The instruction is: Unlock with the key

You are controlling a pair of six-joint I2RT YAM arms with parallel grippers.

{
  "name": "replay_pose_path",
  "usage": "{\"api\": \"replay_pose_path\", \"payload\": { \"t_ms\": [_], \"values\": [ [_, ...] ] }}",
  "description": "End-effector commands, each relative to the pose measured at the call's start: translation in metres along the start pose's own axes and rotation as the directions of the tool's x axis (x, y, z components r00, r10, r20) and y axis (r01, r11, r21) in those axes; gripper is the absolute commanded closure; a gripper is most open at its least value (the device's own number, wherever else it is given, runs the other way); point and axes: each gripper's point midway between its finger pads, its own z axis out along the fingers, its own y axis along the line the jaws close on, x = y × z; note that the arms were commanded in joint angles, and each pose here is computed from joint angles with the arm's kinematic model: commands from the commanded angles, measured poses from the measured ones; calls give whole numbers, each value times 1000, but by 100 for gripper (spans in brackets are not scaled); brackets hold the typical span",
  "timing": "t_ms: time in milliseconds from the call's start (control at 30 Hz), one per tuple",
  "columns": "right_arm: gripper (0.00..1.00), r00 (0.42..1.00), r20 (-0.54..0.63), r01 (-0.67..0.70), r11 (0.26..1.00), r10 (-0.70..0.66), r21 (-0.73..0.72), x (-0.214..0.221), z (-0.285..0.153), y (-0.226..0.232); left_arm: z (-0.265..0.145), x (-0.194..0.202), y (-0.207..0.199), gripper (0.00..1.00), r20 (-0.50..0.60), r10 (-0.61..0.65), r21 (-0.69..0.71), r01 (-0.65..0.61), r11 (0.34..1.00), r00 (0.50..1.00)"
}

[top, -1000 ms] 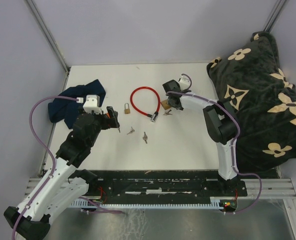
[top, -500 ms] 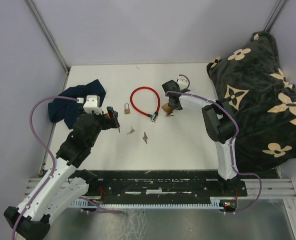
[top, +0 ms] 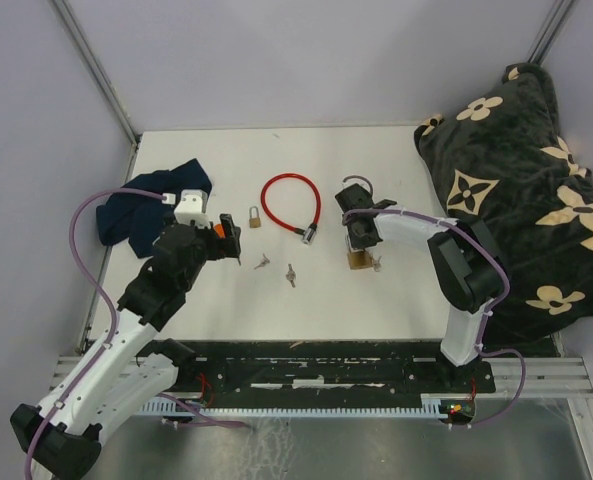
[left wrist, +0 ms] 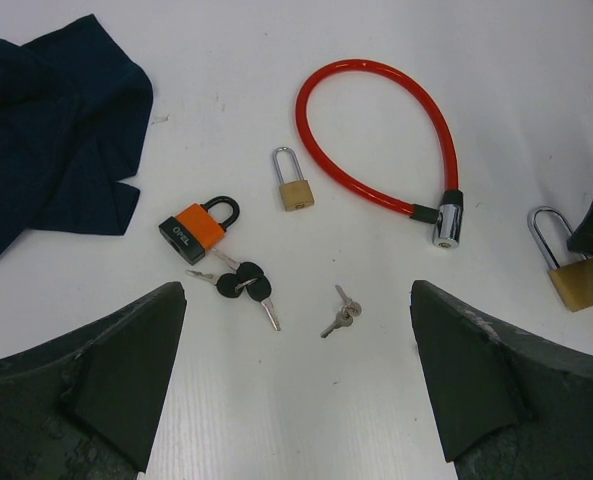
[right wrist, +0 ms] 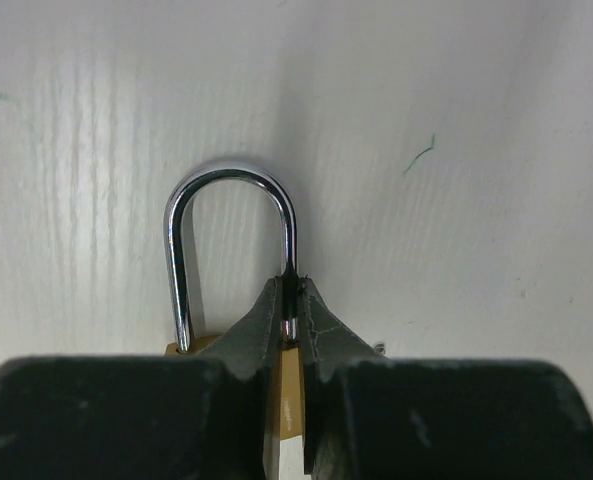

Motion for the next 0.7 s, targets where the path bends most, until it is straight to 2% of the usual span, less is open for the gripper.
{"api": "replay_pose_path", "payload": {
  "t_ms": [0,200,367,567,667],
  "values": [
    [91,979,-54,192,976,-199,-106,24,-6,15,2,-9,-8,1,27,21,38,-22,999,999],
    [94,974,-17,222,961,-228,-167,4,3,47,6,-4,-7,1,6,30,27,-30,999,1000],
    [96,993,-4,119,983,-121,-141,-9,3,53,9,0,-4,1,-9,36,11,-36,999,999],
    [78,997,8,80,986,-80,-145,-9,-4,52,12,4,-9,1,-30,35,30,-34,999,999],
    [64,995,39,92,980,-86,-177,-18,-29,50,12,5,-14,1,-44,22,51,-20,999,999]
  ]
}}
